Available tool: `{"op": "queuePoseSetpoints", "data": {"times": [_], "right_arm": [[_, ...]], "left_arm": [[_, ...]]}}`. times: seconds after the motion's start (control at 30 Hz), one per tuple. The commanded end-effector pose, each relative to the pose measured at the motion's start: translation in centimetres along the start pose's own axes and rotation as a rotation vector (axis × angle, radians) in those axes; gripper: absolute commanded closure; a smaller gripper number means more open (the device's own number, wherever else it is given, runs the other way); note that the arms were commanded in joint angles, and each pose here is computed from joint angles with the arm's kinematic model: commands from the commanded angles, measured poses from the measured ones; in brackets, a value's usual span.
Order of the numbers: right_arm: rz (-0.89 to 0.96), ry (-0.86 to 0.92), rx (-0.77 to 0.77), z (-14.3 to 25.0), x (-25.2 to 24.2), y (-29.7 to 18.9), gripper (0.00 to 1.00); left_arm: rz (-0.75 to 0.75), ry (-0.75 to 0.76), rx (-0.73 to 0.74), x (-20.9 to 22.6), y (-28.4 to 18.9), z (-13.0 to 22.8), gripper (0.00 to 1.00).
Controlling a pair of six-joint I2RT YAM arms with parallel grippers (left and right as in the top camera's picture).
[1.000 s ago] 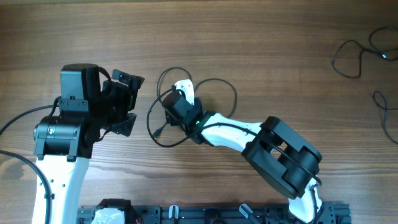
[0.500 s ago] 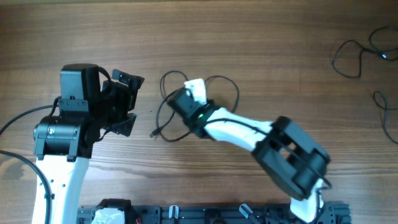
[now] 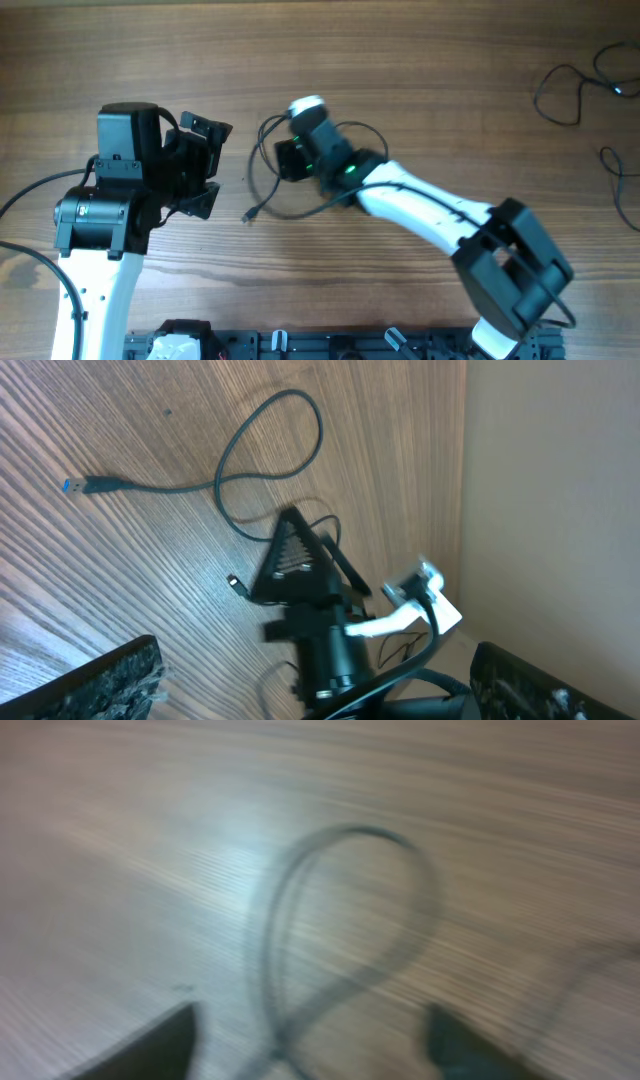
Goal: Untangle cables
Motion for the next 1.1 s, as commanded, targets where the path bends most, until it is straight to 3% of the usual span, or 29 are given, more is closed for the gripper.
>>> {"op": "queuePoseSetpoints", "data": {"times": [0.0, 0.1, 0.23, 0.43, 0.67, 0.97, 1.07], "right_arm": [[-0.004, -0.004, 0.044, 2.8, 1.6, 2.8, 0.96], [0.012, 0.201, 0.096, 4.7, 0.5, 5.5, 0.96], [-0.075, 0.203, 0.117, 5.5, 0.9, 7.0, 0.95], [-0.023, 0.203, 0.104, 5.6, 0.3, 7.2, 0.96], [0.129, 0.192, 0.416, 9.5, -2.1, 5.6, 0.96], [0.147, 0.243, 0.287, 1.9, -6.7, -1.7, 0.96], [0.148, 0.152, 0.219, -0.1, -7.3, -4.3, 0.94]], "left_arm": [[-0.004, 0.014, -0.013, 0.0, 0.0, -0.2, 0.0], [-0.004, 0.014, -0.013, 0.0, 0.0, -0.2, 0.0], [-0.004, 0.014, -0.013, 0.0, 0.0, -0.2, 0.0], [-0.004, 0.014, -0.013, 0.0, 0.0, -0.2, 0.0], [-0.004, 0.014, -0.013, 0.0, 0.0, -0.2, 0.0], [-0.004, 0.014, -0.013, 0.0, 0.0, -0.2, 0.0], [-0.004, 0.014, -0.013, 0.0, 0.0, -0.2, 0.0]]}}
Point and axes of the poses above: each gripper's point midway between its finger pads, its own y axis out along the fingers, its own x axis along the line the jaws close on, z = x × y, the point moved 10 cm from there along -y, back along the fingers, and after that the axes turned 5 degrees about y, right-handed, at the moved point
